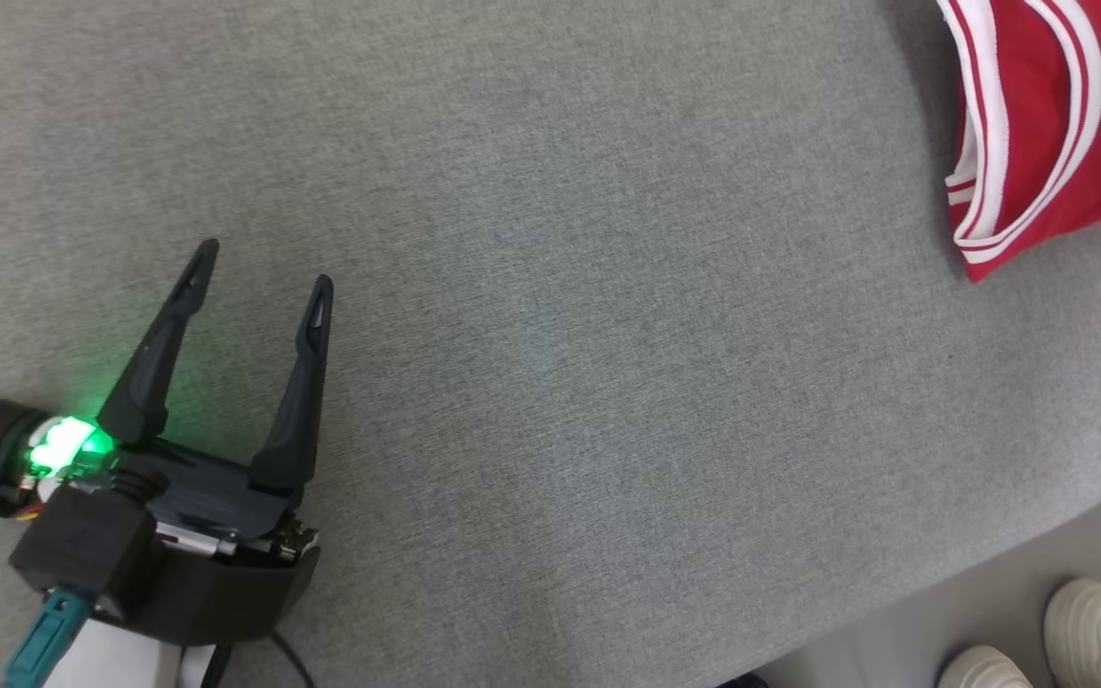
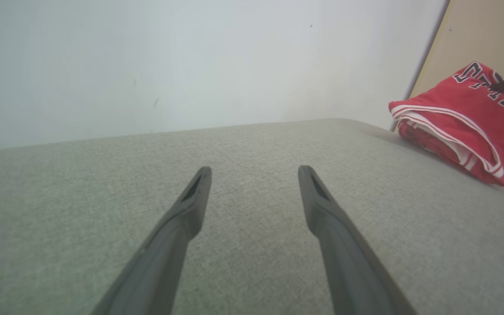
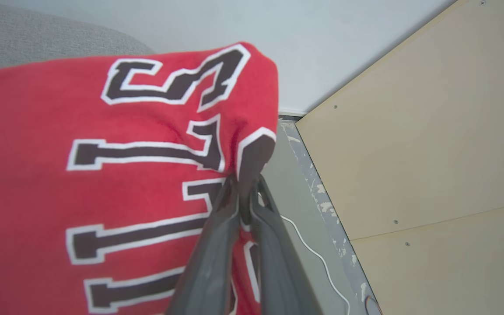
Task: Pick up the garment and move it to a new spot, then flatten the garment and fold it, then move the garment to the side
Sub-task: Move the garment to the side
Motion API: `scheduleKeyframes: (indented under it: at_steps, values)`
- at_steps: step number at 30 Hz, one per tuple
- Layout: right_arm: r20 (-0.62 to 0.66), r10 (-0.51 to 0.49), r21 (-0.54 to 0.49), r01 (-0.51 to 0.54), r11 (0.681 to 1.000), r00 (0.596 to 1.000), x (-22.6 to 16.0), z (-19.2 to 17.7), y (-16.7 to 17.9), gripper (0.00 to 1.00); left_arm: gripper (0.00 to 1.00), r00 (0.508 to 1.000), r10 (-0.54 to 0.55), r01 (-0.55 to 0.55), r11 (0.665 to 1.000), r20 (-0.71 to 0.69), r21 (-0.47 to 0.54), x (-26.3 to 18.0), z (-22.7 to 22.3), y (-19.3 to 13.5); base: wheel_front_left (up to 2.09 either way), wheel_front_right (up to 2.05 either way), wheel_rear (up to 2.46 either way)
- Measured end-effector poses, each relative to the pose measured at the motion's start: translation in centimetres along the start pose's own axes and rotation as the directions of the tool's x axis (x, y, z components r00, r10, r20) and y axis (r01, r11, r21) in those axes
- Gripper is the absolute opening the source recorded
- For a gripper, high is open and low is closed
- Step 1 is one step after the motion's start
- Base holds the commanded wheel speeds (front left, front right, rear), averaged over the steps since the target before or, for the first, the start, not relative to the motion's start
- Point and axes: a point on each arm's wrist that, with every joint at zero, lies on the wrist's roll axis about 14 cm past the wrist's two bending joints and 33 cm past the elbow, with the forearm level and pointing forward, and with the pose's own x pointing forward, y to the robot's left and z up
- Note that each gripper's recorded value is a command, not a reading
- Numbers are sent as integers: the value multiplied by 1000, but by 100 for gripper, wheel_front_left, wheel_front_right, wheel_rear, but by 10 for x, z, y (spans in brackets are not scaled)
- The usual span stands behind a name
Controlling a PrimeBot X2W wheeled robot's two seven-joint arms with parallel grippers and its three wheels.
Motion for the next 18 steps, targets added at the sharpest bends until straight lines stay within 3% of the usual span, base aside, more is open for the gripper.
scheduleKeyframes:
  at_steps: [4, 5, 6, 18]
  values:
    - [47, -14, -22, 15, 1000, 999, 3, -2, 0, 0, 100, 1000, -24, 24, 1000, -2, 1, 5, -3, -4, 0, 0, 0]
    - [65, -21, -23, 23, 999, 998, 4, -1, -3, 33, 100, 1000, -29, 29, 1000, -2, 1, 6, -3, -5, 0, 0, 0]
    - [90, -29, -26, 32, 999, 996, 5, 3, -5, 100, 100, 999, -34, 34, 999, -4, 0, 7, -4, -5, 0, 0, 0]
    - [140, -43, 7, 43, 999, 989, 6, -4, -1, 100, 100, 999, -47, 47, 999, -2, 12, 10, -2, -9, 0, 0, 0]
